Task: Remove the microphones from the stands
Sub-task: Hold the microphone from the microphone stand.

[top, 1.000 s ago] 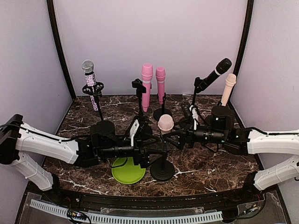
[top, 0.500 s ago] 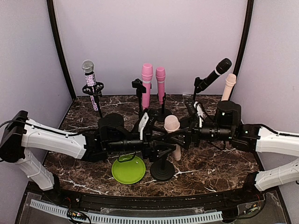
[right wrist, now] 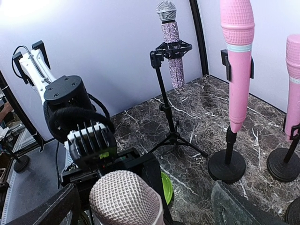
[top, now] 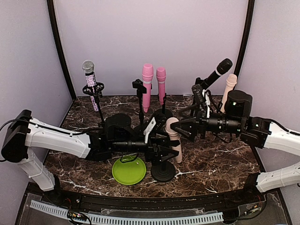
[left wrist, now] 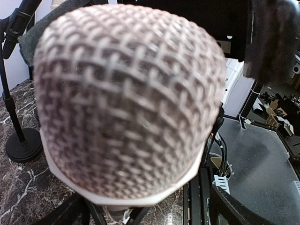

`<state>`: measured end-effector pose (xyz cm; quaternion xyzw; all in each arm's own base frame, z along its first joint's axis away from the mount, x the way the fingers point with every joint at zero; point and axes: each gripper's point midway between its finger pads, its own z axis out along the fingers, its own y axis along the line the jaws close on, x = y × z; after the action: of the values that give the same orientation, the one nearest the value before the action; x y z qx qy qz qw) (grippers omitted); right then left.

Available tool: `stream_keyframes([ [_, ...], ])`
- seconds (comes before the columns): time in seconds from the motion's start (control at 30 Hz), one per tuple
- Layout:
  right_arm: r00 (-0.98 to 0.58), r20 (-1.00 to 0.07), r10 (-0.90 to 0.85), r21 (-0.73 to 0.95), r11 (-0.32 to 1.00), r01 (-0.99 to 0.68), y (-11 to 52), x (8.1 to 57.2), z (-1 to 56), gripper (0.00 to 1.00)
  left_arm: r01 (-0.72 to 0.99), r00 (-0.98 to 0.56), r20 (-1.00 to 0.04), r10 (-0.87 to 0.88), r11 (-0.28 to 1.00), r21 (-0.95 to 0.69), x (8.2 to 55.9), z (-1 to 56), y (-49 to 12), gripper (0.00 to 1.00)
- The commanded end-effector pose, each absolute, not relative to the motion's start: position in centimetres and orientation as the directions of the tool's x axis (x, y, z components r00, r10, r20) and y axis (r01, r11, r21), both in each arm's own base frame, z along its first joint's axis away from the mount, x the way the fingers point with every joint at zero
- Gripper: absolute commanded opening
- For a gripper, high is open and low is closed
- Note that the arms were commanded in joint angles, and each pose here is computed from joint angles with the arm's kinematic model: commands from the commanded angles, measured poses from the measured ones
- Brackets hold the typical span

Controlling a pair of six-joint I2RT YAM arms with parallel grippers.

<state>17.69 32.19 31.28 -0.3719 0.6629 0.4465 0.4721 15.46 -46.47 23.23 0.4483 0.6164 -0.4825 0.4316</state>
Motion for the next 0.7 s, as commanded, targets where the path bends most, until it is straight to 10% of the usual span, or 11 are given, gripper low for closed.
stream_keyframes([
  [0.0, -0.265, -0.961, -0.085, 0.237, 0.247, -0.94, 33.4, 16.9, 32.3, 0.99, 0.981, -0.173, -0.976, 0.132, 0.112, -0.159, 15.5, 24.4, -46.2, 0.89],
  [0.67, -0.295, -0.936, -0.191, 0.251, 0.223, -0.942, 35.4, 17.5, 29.8, 0.74, 0.973, -0.191, -0.977, 0.09, 0.152, -0.177, 16.8, 24.6, -44.6, 0.77],
])
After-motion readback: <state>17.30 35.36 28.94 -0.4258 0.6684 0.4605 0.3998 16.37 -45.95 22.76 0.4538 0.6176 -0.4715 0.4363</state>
